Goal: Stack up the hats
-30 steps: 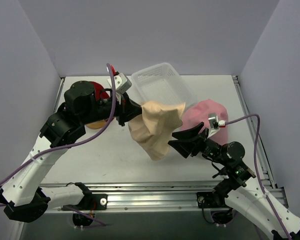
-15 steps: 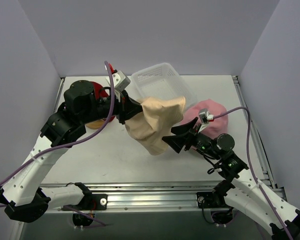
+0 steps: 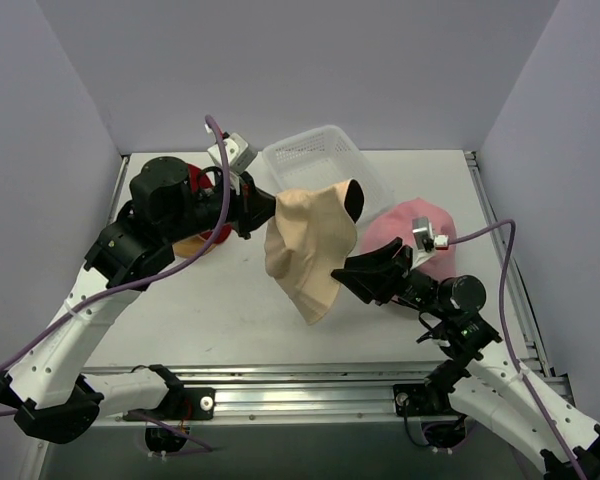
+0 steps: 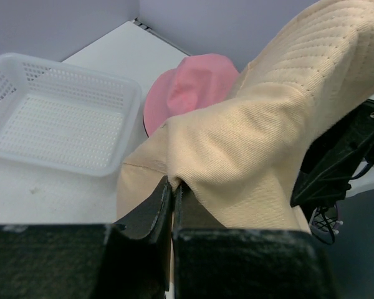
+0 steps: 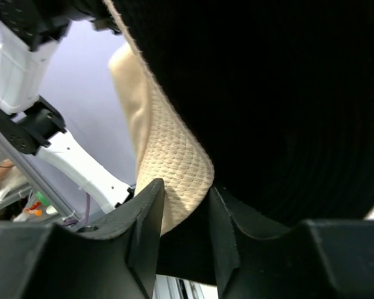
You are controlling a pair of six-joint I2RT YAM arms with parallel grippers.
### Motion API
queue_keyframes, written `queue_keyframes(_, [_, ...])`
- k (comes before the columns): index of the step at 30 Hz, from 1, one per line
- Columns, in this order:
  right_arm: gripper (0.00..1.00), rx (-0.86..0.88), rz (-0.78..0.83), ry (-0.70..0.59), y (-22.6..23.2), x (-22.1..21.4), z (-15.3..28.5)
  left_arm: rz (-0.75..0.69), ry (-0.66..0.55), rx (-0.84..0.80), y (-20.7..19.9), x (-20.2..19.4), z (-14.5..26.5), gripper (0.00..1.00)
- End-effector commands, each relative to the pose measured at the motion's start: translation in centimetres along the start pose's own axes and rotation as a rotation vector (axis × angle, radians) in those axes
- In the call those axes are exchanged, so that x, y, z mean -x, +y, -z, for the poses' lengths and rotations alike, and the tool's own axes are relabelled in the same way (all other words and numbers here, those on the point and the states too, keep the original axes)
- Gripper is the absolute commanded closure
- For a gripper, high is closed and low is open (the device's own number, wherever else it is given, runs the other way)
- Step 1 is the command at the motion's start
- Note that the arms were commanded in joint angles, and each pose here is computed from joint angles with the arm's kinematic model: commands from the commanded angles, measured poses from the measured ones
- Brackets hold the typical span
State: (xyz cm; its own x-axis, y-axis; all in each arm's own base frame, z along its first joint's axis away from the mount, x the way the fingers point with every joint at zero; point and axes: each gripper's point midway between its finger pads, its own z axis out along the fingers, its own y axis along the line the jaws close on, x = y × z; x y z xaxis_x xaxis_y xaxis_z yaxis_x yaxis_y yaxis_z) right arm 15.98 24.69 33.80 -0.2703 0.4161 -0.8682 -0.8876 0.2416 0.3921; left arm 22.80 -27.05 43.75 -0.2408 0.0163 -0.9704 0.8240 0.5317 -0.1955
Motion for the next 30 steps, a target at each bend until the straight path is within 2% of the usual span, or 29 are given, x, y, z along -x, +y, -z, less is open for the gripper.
queue_keyframes(1, [0.73,0.130,0.058,-0.123,3.5,3.3,0.6,0.004,-0.032,0.072,1.4,0.9,-0.4,0.98])
queue_keyframes(6, [0.95,0.159,0.057,-0.152,4.5,4.2,0.9,0.016,0.002,0.144,2.9,0.0,-0.6,0.98])
queue_keyframes(12, [0.78,0.165,0.024,-0.112,4.2,3.8,0.0,0.025,0.016,0.174,3.7,-0.9,-1.2,0.98])
queue_keyframes(17, [0.75,0.136,-0.024,-0.083,2.9,2.6,-0.7,0.033,0.025,0.174,3.9,-1.3,-1.7,0.98])
queue_keyframes(20, [0.92,0.036,-0.025,-0.077,1.3,2.6,-0.7,0.036,0.018,0.164,3.6,-1.2,-1.6,0.98])
queue_keyframes(21, [1.00,-0.059,-0.038,-0.081,0.0,2.7,-0.2,0.041,0.016,0.161,3.5,-1.2,-1.5,0.98])
queue_keyframes(26, [1.00,-0.259,0.032,-0.174,-0.5,7.5,1.9,0.059,-0.001,0.168,3.3,-0.5,-1.1,0.98])
queue_keyframes(30, [1.00,-0.427,0.013,-0.204,-2.2,8.3,4.0,0.088,0.019,0.174,3.4,-0.3,-2.6,0.98])
